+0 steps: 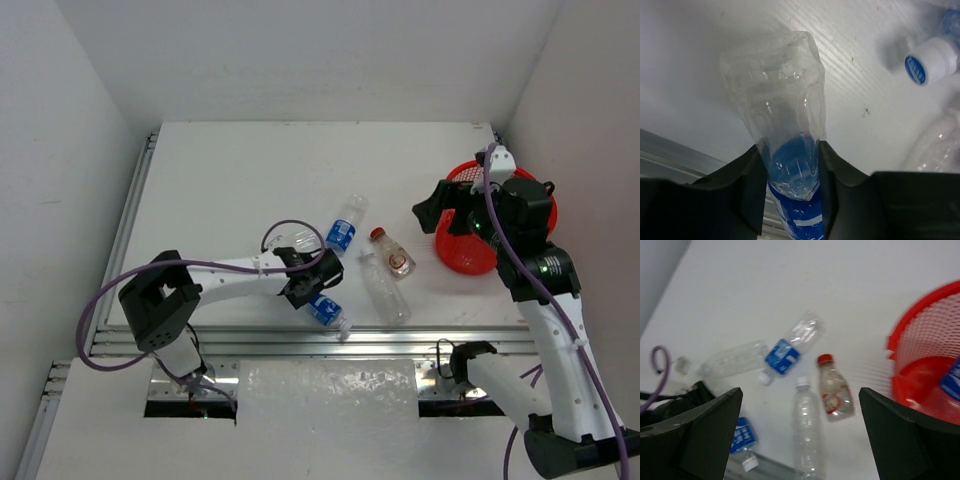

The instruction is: Put the plastic bottles in the bin

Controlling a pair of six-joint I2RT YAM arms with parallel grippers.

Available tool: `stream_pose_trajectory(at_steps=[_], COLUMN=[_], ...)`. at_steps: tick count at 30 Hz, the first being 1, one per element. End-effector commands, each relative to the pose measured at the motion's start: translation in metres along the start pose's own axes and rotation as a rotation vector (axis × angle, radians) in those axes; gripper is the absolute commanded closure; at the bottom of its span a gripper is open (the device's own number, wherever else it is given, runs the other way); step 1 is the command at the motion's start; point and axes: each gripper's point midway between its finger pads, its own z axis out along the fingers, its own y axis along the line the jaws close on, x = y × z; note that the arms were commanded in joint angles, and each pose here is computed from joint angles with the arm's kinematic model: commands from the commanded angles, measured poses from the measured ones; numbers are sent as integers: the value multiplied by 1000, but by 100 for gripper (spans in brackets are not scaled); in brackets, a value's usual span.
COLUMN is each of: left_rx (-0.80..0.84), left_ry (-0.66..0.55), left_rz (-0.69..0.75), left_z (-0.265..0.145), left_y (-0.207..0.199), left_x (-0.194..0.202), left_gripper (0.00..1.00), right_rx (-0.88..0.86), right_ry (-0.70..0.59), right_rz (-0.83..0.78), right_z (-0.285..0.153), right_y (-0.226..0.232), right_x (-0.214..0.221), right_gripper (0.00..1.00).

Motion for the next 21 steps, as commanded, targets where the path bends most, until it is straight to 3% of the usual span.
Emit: stream_pose_trajectory(at_steps=[1, 3, 6, 8, 9, 10, 12, 17, 21], left_rx=[39, 171, 298, 502, 553, 746, 961, 1292, 1478], left_ry=[-52, -103, -170, -229, -282, -285, -322, -402, -382], left_rz=[49, 46, 88, 68, 228, 174, 201, 199, 260], left_z=[-22, -61, -99, -140, -140, -172, -212, -283, -316], left_y=[2, -15, -25, -49, -49, -80, -91, -92, -93], left_x=[-1, -14, -29, -52, -54, -57, -65, -82, -70], left_gripper=[90, 97, 100, 100, 100, 100, 100, 100, 100], right_rx=[-348, -676, -857, -931, -963, -1005, -1078, -1144, -1250], right_ry=[1, 86, 176, 212, 226, 208, 195, 161, 228], right_rz=[-24, 14, 55, 77, 79, 77, 69, 94, 113], right_z=[-3, -25, -36, -39, -40, -42, -46, -50, -59], right_y=[62, 113, 140, 156, 161, 168, 176, 184, 211], right_x=[1, 14, 34, 51, 57, 56, 66, 71, 81], right_gripper=[1, 1, 1, 1, 1, 1, 1, 1, 1])
